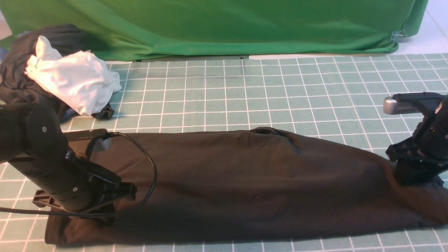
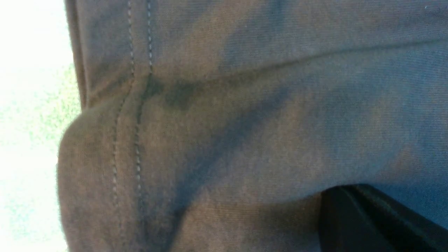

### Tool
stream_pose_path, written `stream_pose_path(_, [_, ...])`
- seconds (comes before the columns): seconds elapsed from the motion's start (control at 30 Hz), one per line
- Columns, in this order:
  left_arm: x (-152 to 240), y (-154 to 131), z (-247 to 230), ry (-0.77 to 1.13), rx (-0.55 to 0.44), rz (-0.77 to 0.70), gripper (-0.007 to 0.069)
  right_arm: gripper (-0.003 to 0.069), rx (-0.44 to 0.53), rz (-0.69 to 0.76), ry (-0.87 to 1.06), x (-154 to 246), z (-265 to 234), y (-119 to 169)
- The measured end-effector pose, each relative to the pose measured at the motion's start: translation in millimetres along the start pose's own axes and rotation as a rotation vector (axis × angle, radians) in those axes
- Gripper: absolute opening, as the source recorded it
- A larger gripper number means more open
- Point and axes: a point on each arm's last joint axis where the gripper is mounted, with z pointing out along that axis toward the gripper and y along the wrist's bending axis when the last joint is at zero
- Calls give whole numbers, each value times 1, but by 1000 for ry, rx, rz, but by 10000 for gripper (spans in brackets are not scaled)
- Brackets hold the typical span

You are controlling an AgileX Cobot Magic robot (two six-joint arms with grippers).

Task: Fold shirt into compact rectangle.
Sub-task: 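Pull the folded dark garment lengthwise by its ends to straighten it flat on the table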

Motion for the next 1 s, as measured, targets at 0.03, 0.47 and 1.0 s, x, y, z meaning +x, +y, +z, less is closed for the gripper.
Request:
stream_pose_path(0.03, [0,0,0,0,0,0,6,352,0,-3,-1,0,0,1])
stream_pose_path(0.47, [1,0,0,12,0,25,6,372,17,-6,-58,-11,13,-1])
stream_pose_path(1.0, [1,0,0,16,-1,41,6,20,80,-121,-139,-9,-12,-1])
